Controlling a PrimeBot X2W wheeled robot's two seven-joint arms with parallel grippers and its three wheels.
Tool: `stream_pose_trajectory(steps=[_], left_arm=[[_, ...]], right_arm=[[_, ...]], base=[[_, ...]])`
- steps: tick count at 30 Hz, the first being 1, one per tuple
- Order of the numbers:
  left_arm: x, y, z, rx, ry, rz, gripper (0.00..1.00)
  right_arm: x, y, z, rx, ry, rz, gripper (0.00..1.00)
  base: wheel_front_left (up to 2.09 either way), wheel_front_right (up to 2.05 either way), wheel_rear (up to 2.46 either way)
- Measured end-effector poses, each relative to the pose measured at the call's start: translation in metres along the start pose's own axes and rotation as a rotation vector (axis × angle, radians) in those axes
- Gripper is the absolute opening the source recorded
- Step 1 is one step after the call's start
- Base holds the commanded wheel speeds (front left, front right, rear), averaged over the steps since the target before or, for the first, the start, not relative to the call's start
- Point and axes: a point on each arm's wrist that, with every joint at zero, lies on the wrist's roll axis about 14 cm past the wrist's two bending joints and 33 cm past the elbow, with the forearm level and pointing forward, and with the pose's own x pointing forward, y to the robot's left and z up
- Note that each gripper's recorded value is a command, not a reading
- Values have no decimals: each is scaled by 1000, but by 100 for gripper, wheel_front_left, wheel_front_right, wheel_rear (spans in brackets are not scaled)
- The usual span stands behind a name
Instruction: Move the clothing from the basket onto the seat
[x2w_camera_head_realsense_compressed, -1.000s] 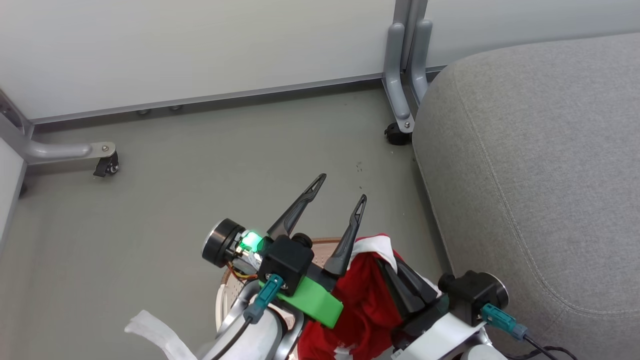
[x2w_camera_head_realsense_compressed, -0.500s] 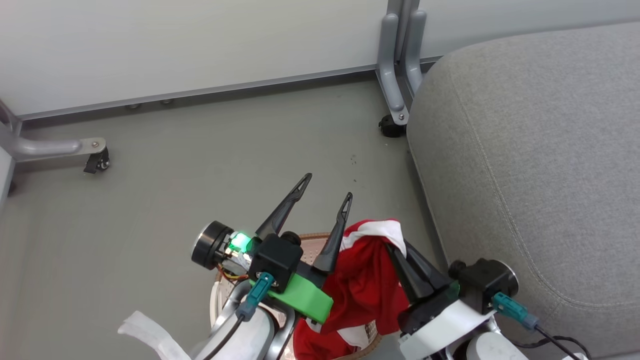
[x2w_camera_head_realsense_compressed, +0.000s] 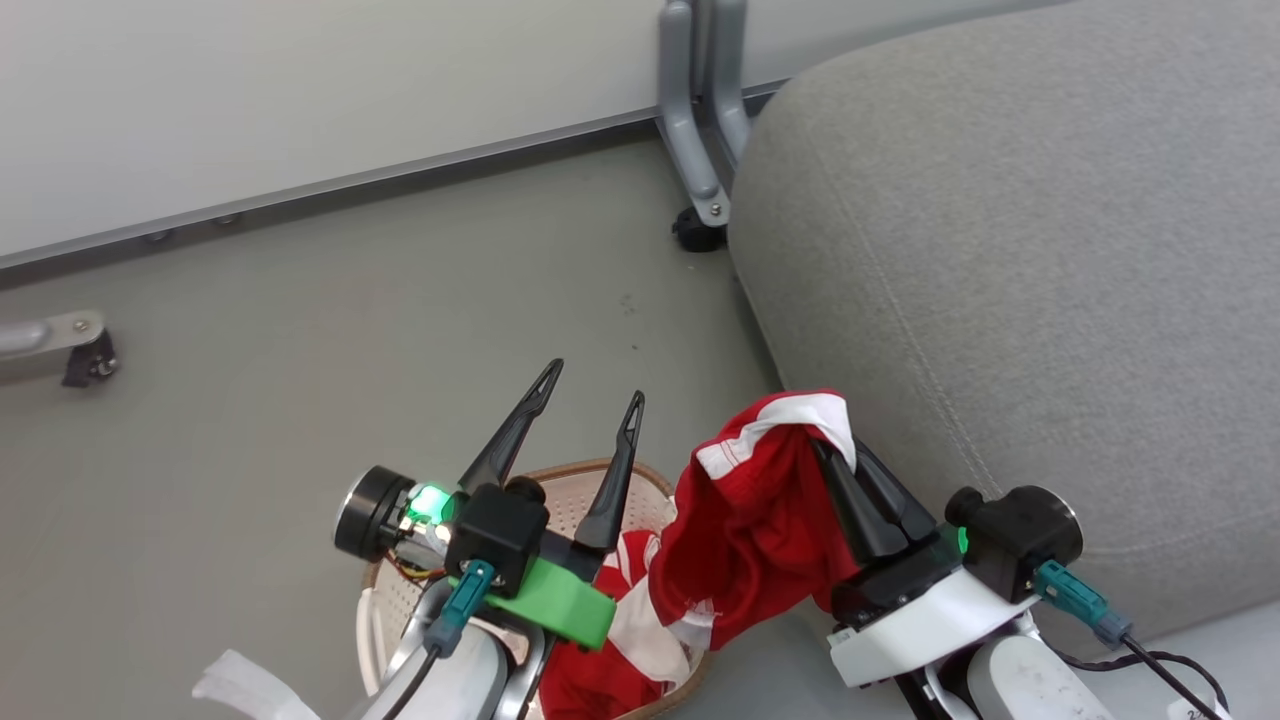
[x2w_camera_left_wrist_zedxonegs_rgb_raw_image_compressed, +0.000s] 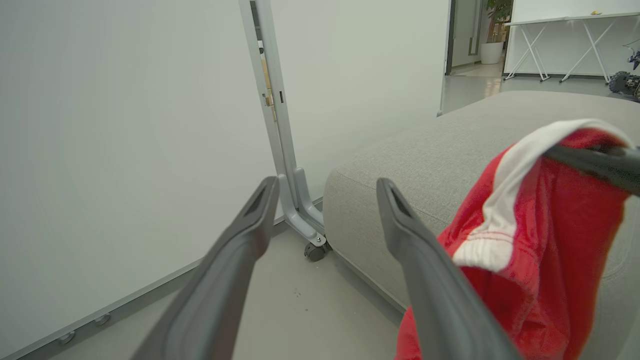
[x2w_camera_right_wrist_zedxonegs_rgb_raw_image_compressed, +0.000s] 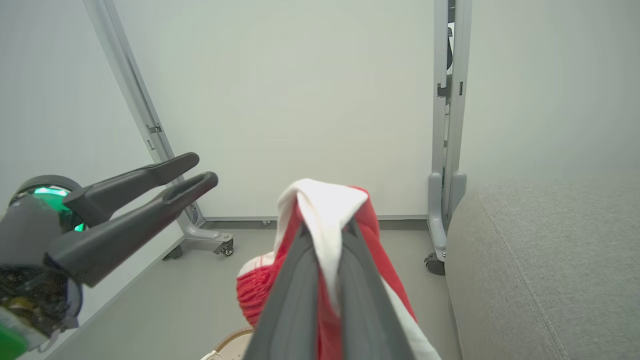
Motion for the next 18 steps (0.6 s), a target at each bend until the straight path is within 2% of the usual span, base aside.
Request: stream_pose_trajectory(steps=[4,18], left_arm=[[0,-4,-12,-4,27,-15,100],[3,-38,-28,-20,37,-181,100]], right_arm=[[-10,-16,8,-19,-15,-59,0],[-59,-64,24,-93,-18,-258,0]], base=[[0,0,0],[0,0,0]])
